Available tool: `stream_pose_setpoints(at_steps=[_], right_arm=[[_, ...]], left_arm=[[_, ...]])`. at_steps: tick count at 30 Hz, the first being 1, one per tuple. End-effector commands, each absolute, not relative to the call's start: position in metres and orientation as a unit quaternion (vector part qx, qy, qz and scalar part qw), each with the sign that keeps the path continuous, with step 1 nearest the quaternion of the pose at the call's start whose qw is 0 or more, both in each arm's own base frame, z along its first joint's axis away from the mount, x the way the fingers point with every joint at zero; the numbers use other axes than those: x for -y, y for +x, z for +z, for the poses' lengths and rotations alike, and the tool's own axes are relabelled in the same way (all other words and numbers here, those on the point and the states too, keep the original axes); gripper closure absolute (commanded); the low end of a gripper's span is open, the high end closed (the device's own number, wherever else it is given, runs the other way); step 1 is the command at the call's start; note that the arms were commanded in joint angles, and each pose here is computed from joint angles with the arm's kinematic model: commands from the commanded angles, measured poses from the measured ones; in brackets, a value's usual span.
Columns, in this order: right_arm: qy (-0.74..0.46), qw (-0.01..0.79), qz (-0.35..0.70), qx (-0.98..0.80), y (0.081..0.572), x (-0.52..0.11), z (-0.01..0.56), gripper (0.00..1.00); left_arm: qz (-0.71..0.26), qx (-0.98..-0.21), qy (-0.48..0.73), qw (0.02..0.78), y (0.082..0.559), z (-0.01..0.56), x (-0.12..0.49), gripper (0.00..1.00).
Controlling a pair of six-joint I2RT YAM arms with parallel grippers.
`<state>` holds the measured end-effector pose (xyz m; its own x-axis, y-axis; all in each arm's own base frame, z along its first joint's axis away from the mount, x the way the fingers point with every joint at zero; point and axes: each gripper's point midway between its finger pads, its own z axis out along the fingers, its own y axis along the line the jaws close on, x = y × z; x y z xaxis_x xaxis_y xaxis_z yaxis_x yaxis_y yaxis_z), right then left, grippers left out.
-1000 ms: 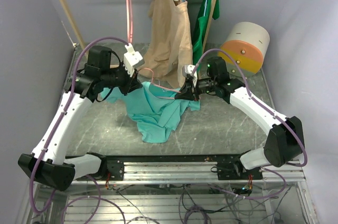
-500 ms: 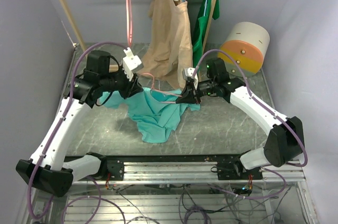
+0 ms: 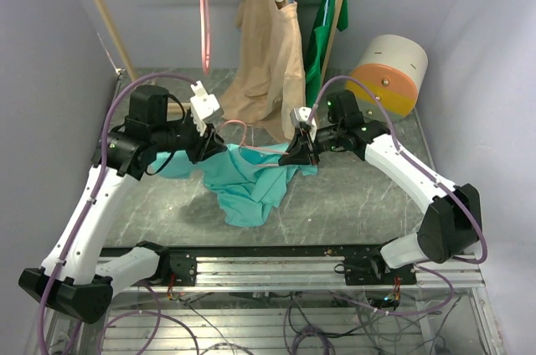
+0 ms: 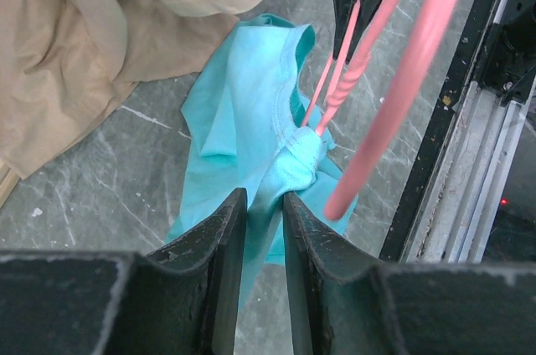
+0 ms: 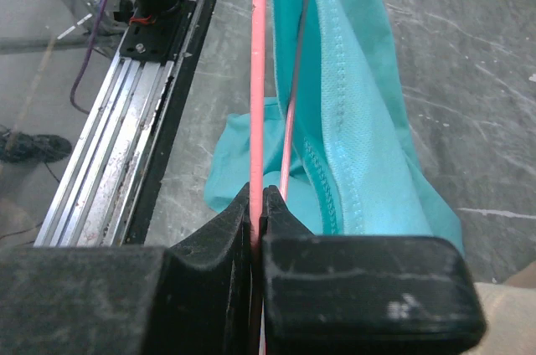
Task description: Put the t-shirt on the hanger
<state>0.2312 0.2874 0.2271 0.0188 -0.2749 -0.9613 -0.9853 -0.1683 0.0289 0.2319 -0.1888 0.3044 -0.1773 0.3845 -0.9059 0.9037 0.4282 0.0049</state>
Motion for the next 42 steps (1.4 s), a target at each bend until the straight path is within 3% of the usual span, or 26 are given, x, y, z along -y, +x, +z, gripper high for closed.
stream_pose_setpoints(at_steps=[1,12,23,36,40,42], right_arm=[[-0.602,0.391,0.507,-0.477,0.223,-0.296,0.232,1.0],[-0.603,0.37,0.521,-0.477,0.222,-0.297,0.203,1.0],[-0.606,0.371,0.53,-0.462,0.219,-0.297,0.211,1.0],[-0.612,0.369,0.534,-0.451,0.219,-0.299,0.224,1.0],[-0.613,0.37,0.532,-0.452,0.22,-0.299,0.226,1.0],[-0.612,0.37,0.531,-0.454,0.221,-0.299,0.225,1.0]], left_arm=[[-0.292,-0.71,0.463,0.443,0.219,0.295,0.188,0.66],[-0.306,-0.718,0.463,0.421,0.204,0.278,0.186,0.65],[-0.317,-0.696,0.478,0.431,0.206,0.279,0.193,0.64],[-0.351,-0.656,0.534,0.402,0.197,0.27,0.203,0.52],[-0.362,-0.652,0.537,0.395,0.197,0.268,0.206,0.56],[-0.367,-0.649,0.536,0.396,0.197,0.269,0.208,0.7]])
